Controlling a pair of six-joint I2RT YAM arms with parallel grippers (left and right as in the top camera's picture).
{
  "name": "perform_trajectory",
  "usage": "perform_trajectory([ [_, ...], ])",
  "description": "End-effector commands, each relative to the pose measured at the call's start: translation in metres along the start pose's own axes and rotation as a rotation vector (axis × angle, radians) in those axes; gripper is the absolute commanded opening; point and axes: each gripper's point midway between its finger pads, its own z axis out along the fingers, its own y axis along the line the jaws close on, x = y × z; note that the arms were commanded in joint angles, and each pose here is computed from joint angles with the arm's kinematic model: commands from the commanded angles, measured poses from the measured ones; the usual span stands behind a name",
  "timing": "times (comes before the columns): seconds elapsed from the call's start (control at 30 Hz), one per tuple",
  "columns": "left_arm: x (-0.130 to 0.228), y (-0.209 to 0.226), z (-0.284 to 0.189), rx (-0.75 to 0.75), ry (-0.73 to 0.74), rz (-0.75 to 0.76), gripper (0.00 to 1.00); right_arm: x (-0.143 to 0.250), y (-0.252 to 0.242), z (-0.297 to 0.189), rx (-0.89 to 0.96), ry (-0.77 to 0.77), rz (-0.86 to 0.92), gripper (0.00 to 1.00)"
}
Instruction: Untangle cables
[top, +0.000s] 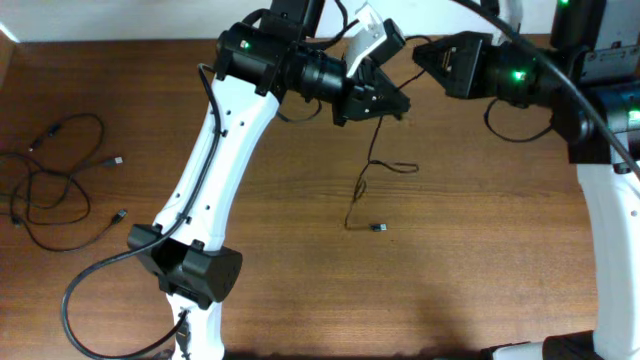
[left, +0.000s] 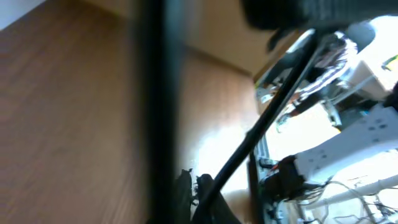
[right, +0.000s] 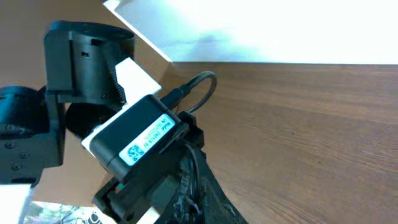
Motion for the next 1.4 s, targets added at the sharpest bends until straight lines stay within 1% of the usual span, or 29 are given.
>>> perform_trajectory([
  [0.0, 0.018, 0.034, -0.002, -0.178, 0.093, -0.001, 0.00, -0.008, 0.002, -0.010, -0.007, -0.029, -0.006, 0.04],
  [0.03, 0.021, 0.039, -0.004, -0.209, 0.108, -0.001, 0.00, -0.008, 0.002, -0.010, -0.007, -0.029, -0.006, 0.05],
  [0.1, 0.023, 0.045, -0.005, -0.244, 0.124, 0.001, 0.00, -0.008, 0.002, -0.010, -0.004, -0.030, -0.007, 0.15],
  [0.17, 0.023, 0.049, -0.009, -0.271, 0.129, 0.004, 0.00, -0.008, 0.002, -0.010, -0.004, -0.030, -0.007, 0.36],
  [0.2, 0.021, 0.051, -0.013, -0.282, 0.120, 0.003, 0.00, -0.008, 0.002, -0.010, -0.004, -0.030, -0.007, 0.60],
  [0.23, 0.019, 0.051, -0.017, -0.289, 0.114, 0.007, 0.00, -0.008, 0.002, -0.010, -0.003, -0.030, -0.007, 0.75],
  [0.27, 0.015, 0.052, -0.023, -0.302, 0.103, 0.012, 0.00, -0.008, 0.001, -0.010, -0.002, -0.031, -0.007, 0.86],
  [0.33, 0.008, 0.052, -0.037, -0.329, 0.082, 0.024, 0.00, -0.009, -0.004, -0.010, 0.031, -0.039, -0.004, 0.98],
  [0.37, 0.003, 0.054, -0.052, -0.372, 0.064, 0.014, 0.00, -0.009, -0.009, -0.010, 0.057, -0.043, 0.000, 0.99],
  [0.4, -0.002, 0.058, -0.071, -0.444, 0.047, -0.019, 0.00, -0.009, -0.016, -0.010, 0.094, -0.046, 0.008, 0.99],
  [0.43, -0.009, 0.060, -0.099, -0.544, 0.022, -0.053, 0.00, -0.007, -0.021, -0.011, 0.122, -0.043, 0.017, 0.99],
  [0.5, -0.021, 0.051, -0.145, -0.666, -0.027, -0.044, 0.00, -0.002, -0.036, -0.013, 0.209, -0.035, 0.042, 0.99],
  [0.57, -0.034, 0.031, -0.200, -0.818, -0.106, -0.065, 0.00, 0.002, -0.048, -0.016, 0.274, -0.029, 0.059, 0.99],
  [0.63, -0.039, 0.014, -0.236, -0.927, -0.162, -0.080, 0.00, 0.004, -0.053, -0.017, 0.302, -0.022, 0.067, 0.99],
  [0.67, -0.041, 0.000, -0.261, -1.008, -0.200, -0.086, 0.00, 0.006, -0.054, -0.018, 0.309, -0.016, 0.067, 0.99],
  [0.73, -0.040, -0.027, -0.308, -1.174, -0.256, -0.099, 0.00, 0.008, -0.055, -0.018, 0.312, -0.008, 0.069, 0.99],
  [0.8, -0.031, -0.050, -0.351, -1.358, -0.303, -0.143, 0.00, 0.010, -0.055, -0.018, 0.314, -0.002, 0.073, 0.99],
  [0.9, -0.003, -0.088, -0.413, -1.652, -0.374, -0.274, 0.00, 0.014, -0.056, -0.018, 0.318, 0.013, 0.083, 0.99],
  [0.97, 0.031, -0.118, -0.459, -1.897, -0.419, -0.428, 0.00, 0.017, -0.057, -0.019, 0.321, 0.023, 0.087, 0.98],
  [1.0, 0.046, -0.128, -0.475, -1.988, -0.431, -0.498, 0.00, 0.018, -0.057, -0.019, 0.323, 0.029, 0.091, 0.99],
  [1.07, 0.073, -0.139, -0.499, -2.122, -0.436, -0.626, 0.00, 0.021, -0.058, -0.019, 0.326, 0.038, 0.097, 0.99],
  [1.17, 0.115, -0.141, -0.527, -2.242, -0.485, -0.841, 0.00, 0.025, -0.059, -0.019, 0.330, 0.053, 0.106, 0.99],
  [1.3, 0.183, -0.119, -0.565, -2.311, -0.514, -1.135, 0.00, 0.029, -0.059, -0.020, 0.334, 0.072, 0.092, 0.99],
  [1.37, 0.207, -0.100, -0.579, -2.307, -0.495, -1.199, 0.00, 0.030, -0.059, -0.020, 0.335, 0.075, 0.094, 0.99],
])
